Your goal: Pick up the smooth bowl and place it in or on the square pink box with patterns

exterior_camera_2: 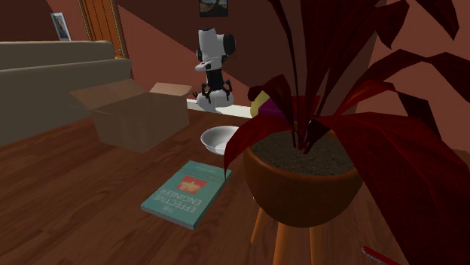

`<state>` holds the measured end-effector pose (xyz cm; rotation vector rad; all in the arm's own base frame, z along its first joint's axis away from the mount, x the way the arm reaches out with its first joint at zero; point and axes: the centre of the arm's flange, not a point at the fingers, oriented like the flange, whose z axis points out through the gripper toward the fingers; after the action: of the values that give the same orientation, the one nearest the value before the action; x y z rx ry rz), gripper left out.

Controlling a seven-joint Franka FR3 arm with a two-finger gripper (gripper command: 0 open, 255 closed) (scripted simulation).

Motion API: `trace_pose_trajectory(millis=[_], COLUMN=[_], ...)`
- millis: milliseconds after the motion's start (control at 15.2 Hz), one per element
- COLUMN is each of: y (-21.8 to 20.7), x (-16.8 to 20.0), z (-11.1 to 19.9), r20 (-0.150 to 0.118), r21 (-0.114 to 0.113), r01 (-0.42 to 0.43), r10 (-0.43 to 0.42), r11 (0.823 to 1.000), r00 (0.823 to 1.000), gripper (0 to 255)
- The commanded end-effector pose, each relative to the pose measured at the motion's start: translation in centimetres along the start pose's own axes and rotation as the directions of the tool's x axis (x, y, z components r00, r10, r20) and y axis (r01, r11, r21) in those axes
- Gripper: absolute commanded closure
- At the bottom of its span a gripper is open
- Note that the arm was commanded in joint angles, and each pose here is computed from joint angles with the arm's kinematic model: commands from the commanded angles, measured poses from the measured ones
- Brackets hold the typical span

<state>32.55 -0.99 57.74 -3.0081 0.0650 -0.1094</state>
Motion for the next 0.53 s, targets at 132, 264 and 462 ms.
trace_pose_trajectory(millis=[132,264,462], y=[1.0,2.1,3.7], x=[2.5,5.0,8.8], z=[0.3,0.7,1.3], r20=[-0.002,-0.004,-0.004], r21=[0.035,0.070,0.123], r01=[-0.021,-0.041,-0.071], r10=[0.021,0.041,0.072], r11=[0.999,0.997,0.990], r00=[1.000,0.999,0.997], gripper=[0,0,0])
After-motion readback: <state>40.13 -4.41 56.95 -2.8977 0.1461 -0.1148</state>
